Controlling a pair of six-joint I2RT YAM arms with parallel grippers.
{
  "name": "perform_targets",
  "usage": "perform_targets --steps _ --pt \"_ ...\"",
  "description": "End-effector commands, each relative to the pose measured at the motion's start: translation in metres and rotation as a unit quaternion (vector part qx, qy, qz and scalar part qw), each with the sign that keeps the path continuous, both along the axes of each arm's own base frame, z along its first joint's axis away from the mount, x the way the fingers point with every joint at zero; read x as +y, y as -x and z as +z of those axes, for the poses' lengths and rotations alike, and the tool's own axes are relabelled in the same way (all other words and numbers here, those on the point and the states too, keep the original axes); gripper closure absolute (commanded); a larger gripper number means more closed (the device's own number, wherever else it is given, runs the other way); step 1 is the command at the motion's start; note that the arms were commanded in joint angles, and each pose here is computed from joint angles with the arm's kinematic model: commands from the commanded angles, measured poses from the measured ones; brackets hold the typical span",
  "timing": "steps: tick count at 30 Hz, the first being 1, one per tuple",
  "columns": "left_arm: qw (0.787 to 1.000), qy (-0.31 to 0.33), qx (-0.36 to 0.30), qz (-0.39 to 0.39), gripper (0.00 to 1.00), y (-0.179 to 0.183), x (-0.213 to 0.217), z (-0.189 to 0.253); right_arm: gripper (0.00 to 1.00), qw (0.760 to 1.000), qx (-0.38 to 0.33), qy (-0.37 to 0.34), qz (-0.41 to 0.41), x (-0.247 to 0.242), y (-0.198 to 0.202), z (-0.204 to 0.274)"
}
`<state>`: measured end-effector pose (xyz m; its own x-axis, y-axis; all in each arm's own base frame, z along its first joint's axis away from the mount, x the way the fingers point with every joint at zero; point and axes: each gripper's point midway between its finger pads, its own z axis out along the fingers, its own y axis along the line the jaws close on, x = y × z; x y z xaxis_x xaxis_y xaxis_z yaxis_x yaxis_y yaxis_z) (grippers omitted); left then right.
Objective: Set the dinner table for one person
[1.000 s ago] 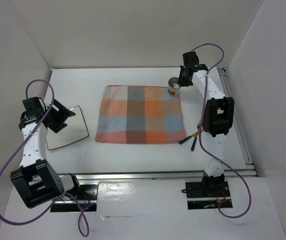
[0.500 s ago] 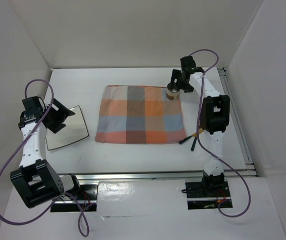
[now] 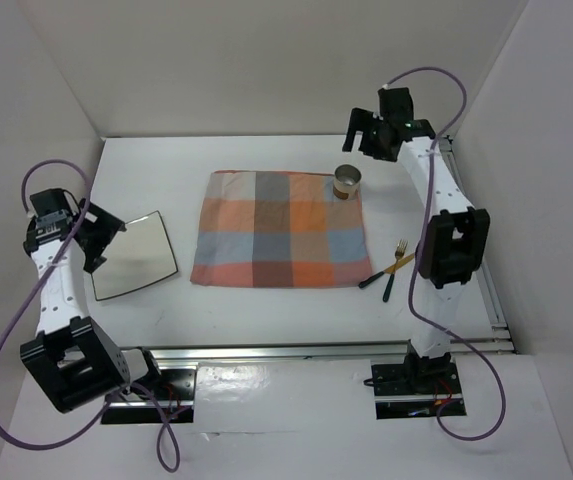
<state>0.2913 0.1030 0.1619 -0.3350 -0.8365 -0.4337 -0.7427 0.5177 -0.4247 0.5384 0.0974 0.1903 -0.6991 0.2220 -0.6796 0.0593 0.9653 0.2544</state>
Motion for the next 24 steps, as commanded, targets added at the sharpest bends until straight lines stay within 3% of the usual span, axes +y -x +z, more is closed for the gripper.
perform_targets --steps 1,7,12,19,24 --pt "0.999 -0.022 0.007 0.043 0.0 0.02 0.028 -0.002 0.0 0.995 -0.083 -0.037 0.03 0.012 0.02 0.082" --pt "0.998 0.051 -0.026 0.038 0.0 0.033 0.024 -0.032 0.0 0.99 -0.079 -0.081 0.083 0.035 0.046 0.086" --pt "0.987 0.105 -0.079 0.097 0.12 0.053 0.04 -0.053 0.0 0.986 -0.07 -0.095 0.116 0.062 0.07 0.081" --pt "0.983 0.075 -0.037 0.164 0.11 0.078 0.063 -0.074 0.0 0.986 -0.061 -0.092 0.127 0.069 0.078 0.076" --pt "0.983 0.054 -0.036 0.17 0.07 0.084 0.068 -0.078 0.0 0.986 -0.052 -0.088 0.133 0.077 0.078 0.07"
